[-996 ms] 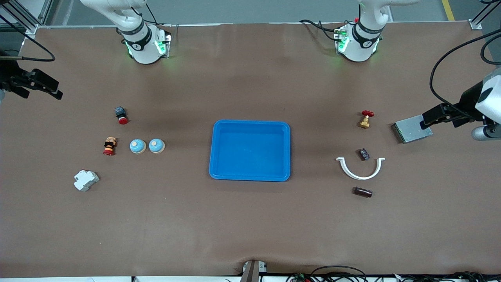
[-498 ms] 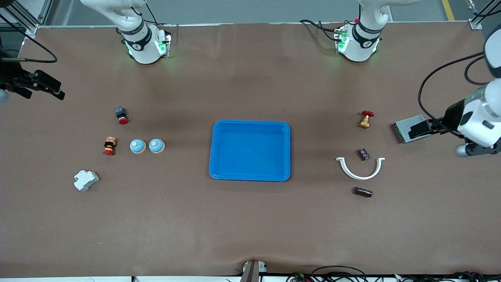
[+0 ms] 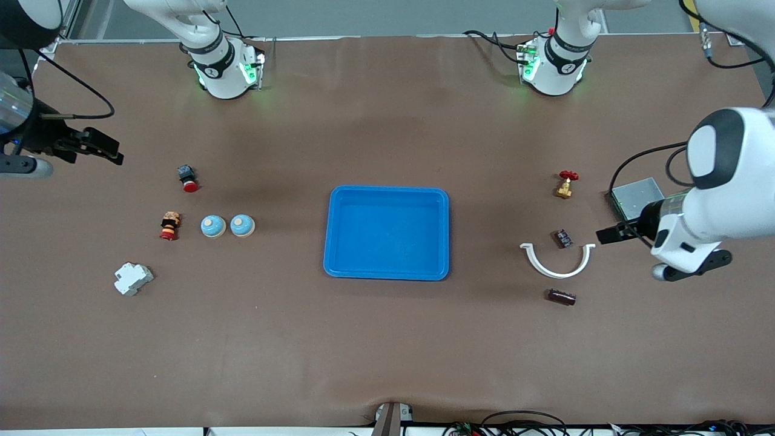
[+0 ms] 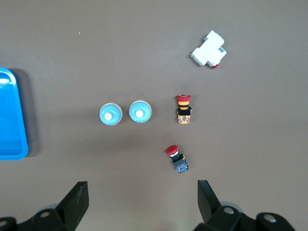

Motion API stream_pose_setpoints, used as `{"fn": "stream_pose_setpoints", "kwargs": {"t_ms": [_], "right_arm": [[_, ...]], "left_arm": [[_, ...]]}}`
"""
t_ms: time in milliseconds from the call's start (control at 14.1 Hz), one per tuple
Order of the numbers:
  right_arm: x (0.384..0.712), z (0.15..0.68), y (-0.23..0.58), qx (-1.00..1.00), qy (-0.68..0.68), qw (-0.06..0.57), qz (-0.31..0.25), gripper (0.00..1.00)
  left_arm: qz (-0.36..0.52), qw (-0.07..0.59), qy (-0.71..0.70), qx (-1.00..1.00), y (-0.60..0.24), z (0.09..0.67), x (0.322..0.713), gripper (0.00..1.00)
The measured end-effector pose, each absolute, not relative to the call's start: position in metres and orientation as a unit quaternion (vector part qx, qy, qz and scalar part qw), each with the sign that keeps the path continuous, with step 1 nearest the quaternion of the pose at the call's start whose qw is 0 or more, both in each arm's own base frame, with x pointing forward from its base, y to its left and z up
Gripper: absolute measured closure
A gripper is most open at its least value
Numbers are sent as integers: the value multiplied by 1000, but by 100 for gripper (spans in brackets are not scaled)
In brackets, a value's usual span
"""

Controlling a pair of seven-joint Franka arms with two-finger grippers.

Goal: Place electrolytic capacitor and blue bell in tray
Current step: 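Reach the right gripper to a blue bell while the left gripper reaches a capacitor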

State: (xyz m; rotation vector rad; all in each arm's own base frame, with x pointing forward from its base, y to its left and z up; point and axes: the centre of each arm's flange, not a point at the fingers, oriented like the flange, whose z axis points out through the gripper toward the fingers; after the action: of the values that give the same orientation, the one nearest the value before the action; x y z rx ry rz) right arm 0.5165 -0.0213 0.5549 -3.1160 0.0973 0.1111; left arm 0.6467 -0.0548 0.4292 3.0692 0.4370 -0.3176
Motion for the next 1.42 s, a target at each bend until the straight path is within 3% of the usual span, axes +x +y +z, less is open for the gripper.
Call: {"fn": "stream_pose_setpoints", "kwargs": {"t_ms": [996, 1423], "right_arm": [[499, 391, 34, -997, 74, 13, -17, 0], [496, 297, 85, -993, 112, 17, -34, 0]], "left_arm": [[-107, -37, 241, 964, -55, 291, 634, 0], [-80, -32, 292, 952, -55, 263, 631, 0]]}}
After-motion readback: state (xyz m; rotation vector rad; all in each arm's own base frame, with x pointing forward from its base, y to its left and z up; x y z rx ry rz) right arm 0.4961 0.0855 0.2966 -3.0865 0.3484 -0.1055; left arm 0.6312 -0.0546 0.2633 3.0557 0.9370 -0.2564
